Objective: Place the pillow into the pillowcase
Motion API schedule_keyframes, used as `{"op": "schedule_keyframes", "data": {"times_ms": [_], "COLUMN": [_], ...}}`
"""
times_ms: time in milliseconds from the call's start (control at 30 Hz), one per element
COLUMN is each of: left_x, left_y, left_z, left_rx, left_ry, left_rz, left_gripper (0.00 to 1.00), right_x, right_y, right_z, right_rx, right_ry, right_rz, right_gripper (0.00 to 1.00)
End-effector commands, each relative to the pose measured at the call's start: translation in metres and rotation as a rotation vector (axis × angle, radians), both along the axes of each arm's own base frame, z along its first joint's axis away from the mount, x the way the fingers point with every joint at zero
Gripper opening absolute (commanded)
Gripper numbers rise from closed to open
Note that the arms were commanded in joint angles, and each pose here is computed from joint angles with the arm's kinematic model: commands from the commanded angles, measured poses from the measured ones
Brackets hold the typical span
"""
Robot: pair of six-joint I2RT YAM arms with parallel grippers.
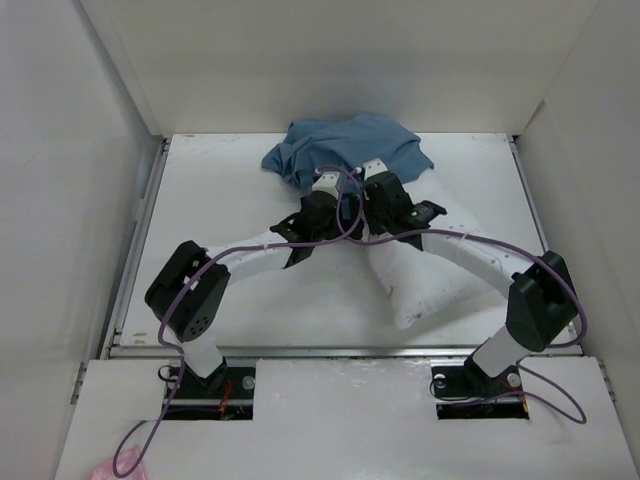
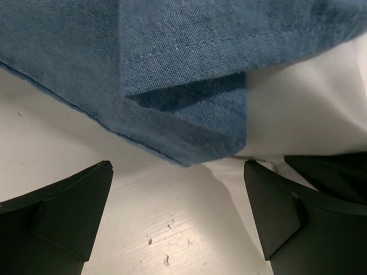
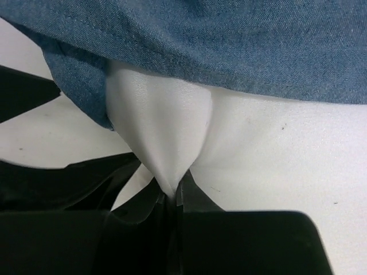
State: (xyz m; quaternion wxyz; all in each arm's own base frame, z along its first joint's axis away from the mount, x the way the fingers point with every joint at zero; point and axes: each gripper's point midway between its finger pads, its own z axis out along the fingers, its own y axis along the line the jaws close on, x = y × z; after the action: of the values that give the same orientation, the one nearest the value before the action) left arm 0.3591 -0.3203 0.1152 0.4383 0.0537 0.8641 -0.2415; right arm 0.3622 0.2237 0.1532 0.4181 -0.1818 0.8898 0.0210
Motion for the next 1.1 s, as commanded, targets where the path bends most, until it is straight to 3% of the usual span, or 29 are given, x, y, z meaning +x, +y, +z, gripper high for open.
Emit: {"op": "schedule_keyframes", "data": {"times_ms": [0,67,100,200,300,500,567,633,767,867,900,933,1067], "left_x": [0.010,0.016,0.021,0.027,0.029,0.038,0.042,0.041,0.003,-0.041,-0.049,-0.059,-0.103], "left_y": [0.003,0.006,0.012,0.015,0.021,0.038,0.039,0.037,0.004,-0.011,-0.011,-0.014,-0.019], "left_z": [-0.010,-0.023,-0.023,-0.032,-0.027,-0.025,-0.026,-0.026,0.030,0.051,0.055,0.058,0.066], "left_rx": [0.018,0.061,0.081,0.113,0.116,0.161,0.187,0.193,0.058,-0.014,-0.018,-0.027,-0.041], "left_ry": [-0.015,0.011,0.017,0.047,0.036,0.018,0.022,0.022,-0.113,-0.152,-0.154,-0.148,-0.106], "left_rz": [0.066,0.101,0.156,0.168,0.207,0.258,0.263,0.248,0.103,-0.023,-0.037,-0.069,-0.169], "left_gripper": [0.97,0.93,0.80,0.65,0.38,0.16,0.00,0.00,0.00,0.00,0.00,0.00,0.00], "right_x": [0.016,0.014,0.015,0.016,0.018,0.022,0.022,0.021,0.027,0.039,0.041,0.043,0.056], "right_y": [0.044,0.047,0.044,0.040,0.036,0.039,0.043,0.047,0.072,0.081,0.077,0.074,0.056], "right_z": [0.054,0.062,0.069,0.071,0.071,0.078,0.085,0.088,0.099,0.157,0.149,0.182,0.212], "right_rx": [0.232,0.256,0.269,0.281,0.281,0.317,0.352,0.390,0.578,0.834,0.822,0.919,1.036], "right_ry": [-0.084,-0.093,-0.103,-0.111,-0.112,-0.131,-0.146,-0.156,-0.244,-0.467,-0.465,-0.577,-0.758], "right_rz": [0.082,0.102,0.100,0.086,0.077,0.084,0.086,0.098,0.144,0.141,0.112,0.108,-0.032], "right_gripper": [0.00,0.00,0.00,0.00,0.00,0.00,0.00,0.00,0.00,0.00,0.00,0.00,0.00]}}
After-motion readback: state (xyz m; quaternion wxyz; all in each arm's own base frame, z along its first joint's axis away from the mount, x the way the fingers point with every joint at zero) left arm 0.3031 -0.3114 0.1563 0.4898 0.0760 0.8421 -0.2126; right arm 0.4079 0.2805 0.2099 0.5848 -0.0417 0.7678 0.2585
